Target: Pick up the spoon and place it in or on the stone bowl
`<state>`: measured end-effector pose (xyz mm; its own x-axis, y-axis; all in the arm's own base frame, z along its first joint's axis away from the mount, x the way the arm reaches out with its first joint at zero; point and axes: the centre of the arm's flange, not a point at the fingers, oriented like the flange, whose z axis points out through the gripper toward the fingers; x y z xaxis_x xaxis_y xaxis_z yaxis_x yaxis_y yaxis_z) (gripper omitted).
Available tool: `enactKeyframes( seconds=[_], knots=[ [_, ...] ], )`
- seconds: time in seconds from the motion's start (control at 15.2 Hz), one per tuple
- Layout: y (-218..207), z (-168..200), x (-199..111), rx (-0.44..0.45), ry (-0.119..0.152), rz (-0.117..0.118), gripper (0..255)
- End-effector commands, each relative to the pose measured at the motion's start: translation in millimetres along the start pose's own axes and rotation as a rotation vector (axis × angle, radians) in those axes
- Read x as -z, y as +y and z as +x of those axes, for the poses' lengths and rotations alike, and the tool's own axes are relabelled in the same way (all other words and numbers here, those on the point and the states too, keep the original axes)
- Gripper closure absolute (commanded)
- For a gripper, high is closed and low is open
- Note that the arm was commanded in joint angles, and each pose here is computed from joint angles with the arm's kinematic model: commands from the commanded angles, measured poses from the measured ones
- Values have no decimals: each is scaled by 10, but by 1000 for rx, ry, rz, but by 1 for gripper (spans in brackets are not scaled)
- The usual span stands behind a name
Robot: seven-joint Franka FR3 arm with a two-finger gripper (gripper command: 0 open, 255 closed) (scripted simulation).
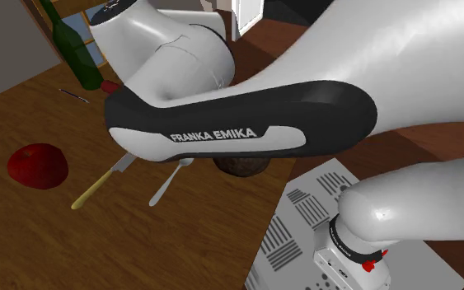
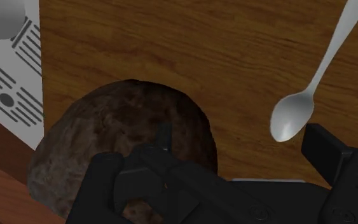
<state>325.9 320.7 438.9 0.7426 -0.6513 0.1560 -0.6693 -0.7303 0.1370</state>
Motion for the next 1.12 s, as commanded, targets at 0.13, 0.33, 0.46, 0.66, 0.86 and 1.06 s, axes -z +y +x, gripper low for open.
enactKeyframes(
  seconds=[0.13, 0.33, 0.46, 0.66, 0.86, 1.06],
  knots=[
    [-459, -194, -183, -106, -22, -20, 0],
    [-818, -305, -339, -181, -38, -37, 0],
    [-1060, -365, -445, -231, -48, -48, 0],
    [-1111, -383, -575, -242, -50, -50, 0],
    [-1104, -392, -733, -242, -50, -50, 0],
    [-1098, -399, -868, -242, -50, -50, 0]
  ],
)
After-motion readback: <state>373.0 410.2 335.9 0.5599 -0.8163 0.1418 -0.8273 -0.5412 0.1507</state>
